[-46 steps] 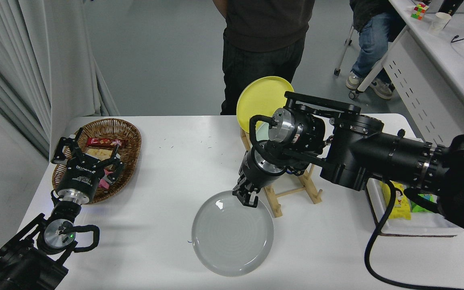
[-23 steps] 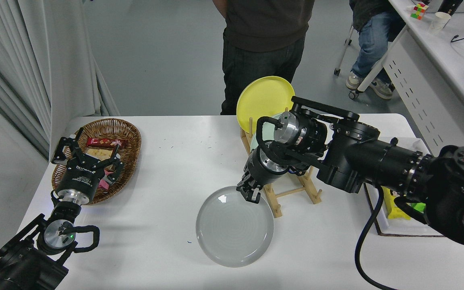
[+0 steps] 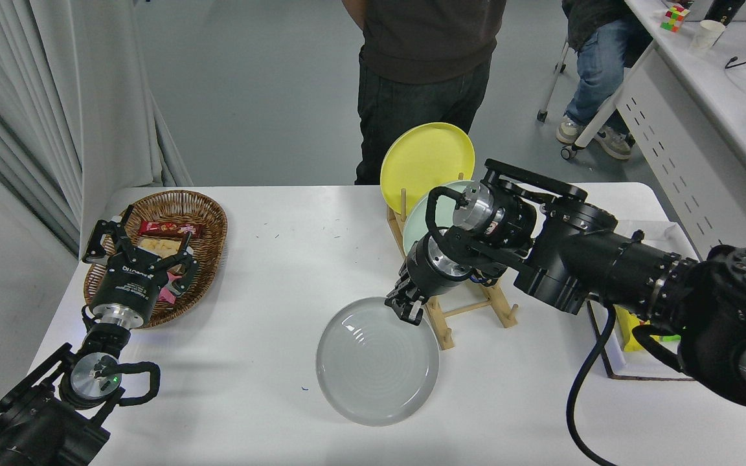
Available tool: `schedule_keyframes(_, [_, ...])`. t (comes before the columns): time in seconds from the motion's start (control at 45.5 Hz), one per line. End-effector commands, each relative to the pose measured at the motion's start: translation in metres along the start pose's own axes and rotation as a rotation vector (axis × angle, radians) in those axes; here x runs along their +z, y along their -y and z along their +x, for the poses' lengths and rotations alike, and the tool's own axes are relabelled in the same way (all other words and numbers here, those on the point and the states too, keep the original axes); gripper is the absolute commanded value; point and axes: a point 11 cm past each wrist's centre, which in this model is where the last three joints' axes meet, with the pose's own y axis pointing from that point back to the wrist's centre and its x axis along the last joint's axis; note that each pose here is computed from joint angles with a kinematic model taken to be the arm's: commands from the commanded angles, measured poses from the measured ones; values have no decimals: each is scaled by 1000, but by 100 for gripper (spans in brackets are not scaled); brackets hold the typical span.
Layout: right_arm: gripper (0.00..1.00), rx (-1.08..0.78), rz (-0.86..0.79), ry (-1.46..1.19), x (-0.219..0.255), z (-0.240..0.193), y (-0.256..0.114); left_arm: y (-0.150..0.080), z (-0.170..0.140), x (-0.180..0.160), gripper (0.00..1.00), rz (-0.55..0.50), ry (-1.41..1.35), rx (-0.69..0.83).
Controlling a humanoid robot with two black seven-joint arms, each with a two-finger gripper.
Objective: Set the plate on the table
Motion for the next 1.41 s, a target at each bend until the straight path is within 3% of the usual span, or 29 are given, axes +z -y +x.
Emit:
schedule_keyframes(0.0, [0, 9, -29, 46, 0, 12, 8, 0, 0, 0, 98, 0, 1, 0])
schedule_keyframes(1.385, [0, -122, -143, 151, 19, 30, 36, 0, 0, -1, 98, 2, 0, 0])
